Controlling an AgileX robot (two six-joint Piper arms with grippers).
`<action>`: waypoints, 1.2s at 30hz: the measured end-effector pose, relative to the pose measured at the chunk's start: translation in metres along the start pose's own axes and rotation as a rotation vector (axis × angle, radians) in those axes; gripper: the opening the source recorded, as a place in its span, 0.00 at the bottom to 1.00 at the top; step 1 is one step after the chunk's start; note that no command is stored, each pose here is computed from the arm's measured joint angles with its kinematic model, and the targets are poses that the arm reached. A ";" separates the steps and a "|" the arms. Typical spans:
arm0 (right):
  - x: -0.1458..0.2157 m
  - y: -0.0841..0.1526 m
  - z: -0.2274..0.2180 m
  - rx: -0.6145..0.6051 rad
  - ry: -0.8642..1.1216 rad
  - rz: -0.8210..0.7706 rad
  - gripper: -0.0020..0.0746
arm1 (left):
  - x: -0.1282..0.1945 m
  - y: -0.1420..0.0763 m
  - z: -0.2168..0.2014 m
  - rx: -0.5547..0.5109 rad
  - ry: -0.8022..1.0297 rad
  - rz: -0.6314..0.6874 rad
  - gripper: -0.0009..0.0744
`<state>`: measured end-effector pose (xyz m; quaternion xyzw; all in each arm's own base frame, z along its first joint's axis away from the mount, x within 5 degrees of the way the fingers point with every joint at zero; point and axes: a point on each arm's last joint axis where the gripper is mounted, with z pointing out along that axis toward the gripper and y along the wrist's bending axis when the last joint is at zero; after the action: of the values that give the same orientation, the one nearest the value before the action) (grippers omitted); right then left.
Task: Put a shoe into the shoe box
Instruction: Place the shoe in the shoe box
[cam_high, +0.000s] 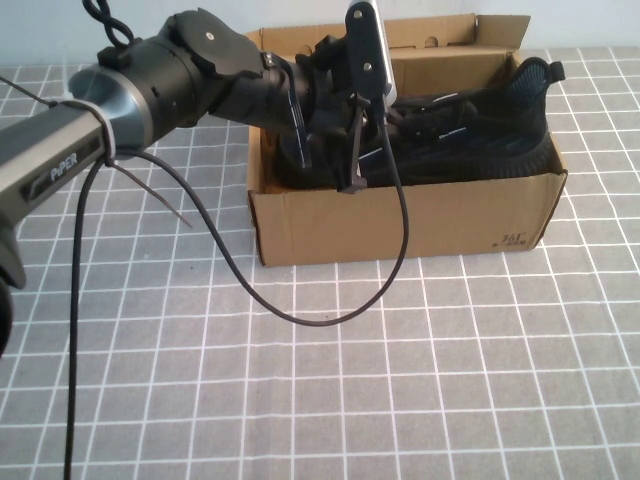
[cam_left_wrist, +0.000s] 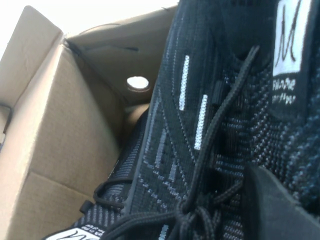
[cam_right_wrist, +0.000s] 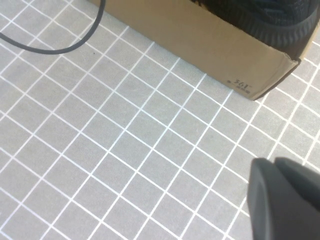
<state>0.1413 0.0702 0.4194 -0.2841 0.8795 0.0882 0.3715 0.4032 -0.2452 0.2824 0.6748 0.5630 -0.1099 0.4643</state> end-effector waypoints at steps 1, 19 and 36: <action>0.000 0.000 0.000 0.000 0.000 0.000 0.01 | 0.000 0.000 0.000 -0.002 0.001 -0.002 0.05; 0.000 0.000 0.000 0.000 0.000 0.000 0.01 | 0.020 -0.006 0.015 0.032 0.096 -0.128 0.05; 0.004 0.000 0.005 -0.004 0.020 0.002 0.01 | 0.031 -0.017 0.040 0.065 0.098 -0.057 0.05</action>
<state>0.1421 0.0705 0.4134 -0.2847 0.8833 0.0873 0.3620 0.4136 -0.2558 0.2315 0.6780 0.6000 -0.1079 0.4106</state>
